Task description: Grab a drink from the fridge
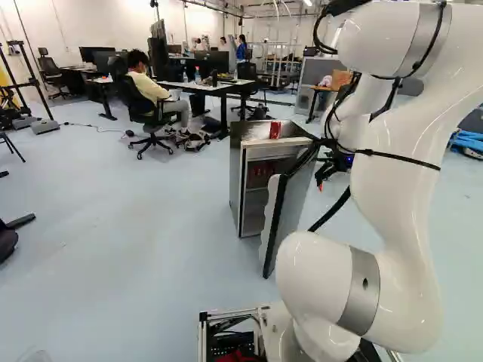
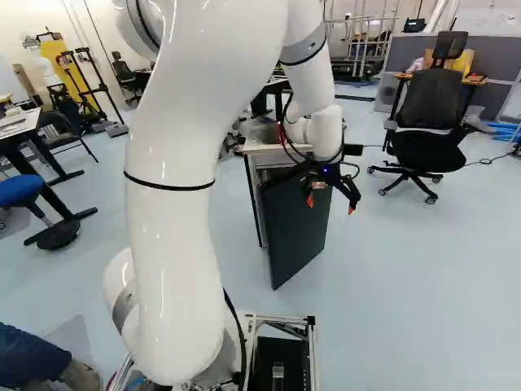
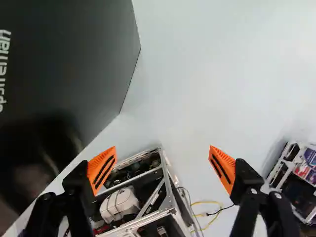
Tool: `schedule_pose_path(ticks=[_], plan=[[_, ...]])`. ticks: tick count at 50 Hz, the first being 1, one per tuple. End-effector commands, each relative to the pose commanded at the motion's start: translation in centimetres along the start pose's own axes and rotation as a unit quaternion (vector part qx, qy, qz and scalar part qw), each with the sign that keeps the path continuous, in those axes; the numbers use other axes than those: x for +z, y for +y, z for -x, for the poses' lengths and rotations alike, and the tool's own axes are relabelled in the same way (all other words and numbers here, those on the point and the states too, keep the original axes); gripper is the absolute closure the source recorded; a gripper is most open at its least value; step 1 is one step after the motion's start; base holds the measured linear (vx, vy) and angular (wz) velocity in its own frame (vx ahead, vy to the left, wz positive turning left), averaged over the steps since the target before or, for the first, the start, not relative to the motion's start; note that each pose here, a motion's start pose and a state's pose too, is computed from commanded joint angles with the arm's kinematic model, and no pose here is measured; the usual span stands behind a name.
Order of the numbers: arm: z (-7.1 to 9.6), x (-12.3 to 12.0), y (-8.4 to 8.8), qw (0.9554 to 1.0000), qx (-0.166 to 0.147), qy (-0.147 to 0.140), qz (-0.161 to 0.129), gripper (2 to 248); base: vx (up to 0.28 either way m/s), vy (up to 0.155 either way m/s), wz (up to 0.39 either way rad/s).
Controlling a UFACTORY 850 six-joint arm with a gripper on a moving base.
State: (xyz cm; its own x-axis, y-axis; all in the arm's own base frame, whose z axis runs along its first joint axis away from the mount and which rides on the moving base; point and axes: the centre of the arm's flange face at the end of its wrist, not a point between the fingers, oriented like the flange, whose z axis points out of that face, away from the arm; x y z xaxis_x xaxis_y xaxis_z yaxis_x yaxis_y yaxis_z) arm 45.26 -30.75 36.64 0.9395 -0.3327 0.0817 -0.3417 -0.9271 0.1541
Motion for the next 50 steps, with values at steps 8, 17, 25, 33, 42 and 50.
schedule_pose_path(ticks=[8,17,25,33,42,50], plan=[[0.1,-0.3,-1.2,0.9984,-0.05,0.017,0.018,3,0.0,0.0,0.0],[-0.2,-0.6,-2.5,0.993,-0.106,0.038,0.036,3,0.0,0.0,0.0],[-0.8,-0.8,-3.4,0.9861,-0.147,0.059,0.048,3,0.0,0.0,0.0],[-1.5,-1.0,-4.3,0.9784,-0.182,0.079,0.057,3,0.0,0.0,0.0],[-2.2,-1.2,-5.4,0.971,-0.21,0.096,0.061,3,0.0,0.0,0.0],[-2.7,-1.3,-6.4,0.9653,-0.23,0.105,0.064,3,0.0,0.0,0.0]])
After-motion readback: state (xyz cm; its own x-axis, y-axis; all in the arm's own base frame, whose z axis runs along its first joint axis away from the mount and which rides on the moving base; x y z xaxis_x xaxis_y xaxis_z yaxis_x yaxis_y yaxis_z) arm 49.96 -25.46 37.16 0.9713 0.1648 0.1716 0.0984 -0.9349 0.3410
